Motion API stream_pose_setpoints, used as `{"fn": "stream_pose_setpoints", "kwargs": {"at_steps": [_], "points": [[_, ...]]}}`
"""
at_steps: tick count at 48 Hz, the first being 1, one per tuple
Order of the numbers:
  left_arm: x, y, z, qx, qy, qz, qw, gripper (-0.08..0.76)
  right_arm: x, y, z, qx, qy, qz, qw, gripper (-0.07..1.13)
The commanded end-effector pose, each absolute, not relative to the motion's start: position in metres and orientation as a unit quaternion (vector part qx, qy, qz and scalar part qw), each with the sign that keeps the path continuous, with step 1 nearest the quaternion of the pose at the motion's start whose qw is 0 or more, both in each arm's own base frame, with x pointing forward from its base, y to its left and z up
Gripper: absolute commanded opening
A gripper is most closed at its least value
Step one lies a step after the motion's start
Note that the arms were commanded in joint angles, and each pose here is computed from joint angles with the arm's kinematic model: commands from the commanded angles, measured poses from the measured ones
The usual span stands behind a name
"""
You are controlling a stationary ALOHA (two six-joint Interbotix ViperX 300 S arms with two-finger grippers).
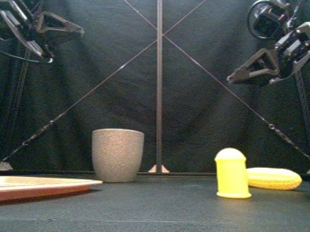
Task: Pick the yellow can then place it in the grey bowl
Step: Pick the yellow can
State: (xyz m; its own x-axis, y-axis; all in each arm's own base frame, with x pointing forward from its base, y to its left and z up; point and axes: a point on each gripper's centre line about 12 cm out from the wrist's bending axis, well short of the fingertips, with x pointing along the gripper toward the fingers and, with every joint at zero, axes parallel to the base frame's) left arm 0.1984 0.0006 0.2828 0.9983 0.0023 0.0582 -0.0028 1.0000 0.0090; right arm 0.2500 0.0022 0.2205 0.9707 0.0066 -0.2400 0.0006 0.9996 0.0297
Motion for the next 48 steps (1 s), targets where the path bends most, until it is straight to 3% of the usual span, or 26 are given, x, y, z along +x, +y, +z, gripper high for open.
{"fn": "stream_pose_setpoints", "kwargs": {"at_steps": [1,11,16,31,48], "points": [[0.1999,0.0009,0.2890,0.005,-0.040,0.002,0.9992,-0.026,0.269,0.018,0.226,0.033,0.094,0.024,0.995,0.34],[0.1995,0.0018,0.2929,0.004,-0.057,0.004,0.9984,-0.026,0.295,0.016,0.221,0.079,0.078,-0.007,0.994,0.85],[0.1992,0.0019,0.2912,0.003,-0.055,0.004,0.9985,-0.024,0.305,0.011,0.215,0.082,0.087,-0.022,0.993,1.05],[0.1991,0.0019,0.2900,0.003,-0.054,0.004,0.9985,-0.026,0.319,0.014,0.173,0.063,0.163,-0.013,0.985,1.06],[0.1980,0.0031,0.2831,-0.001,-0.045,0.008,0.9989,-0.026,0.337,0.052,0.135,0.104,0.221,0.000,0.970,1.06]]}}
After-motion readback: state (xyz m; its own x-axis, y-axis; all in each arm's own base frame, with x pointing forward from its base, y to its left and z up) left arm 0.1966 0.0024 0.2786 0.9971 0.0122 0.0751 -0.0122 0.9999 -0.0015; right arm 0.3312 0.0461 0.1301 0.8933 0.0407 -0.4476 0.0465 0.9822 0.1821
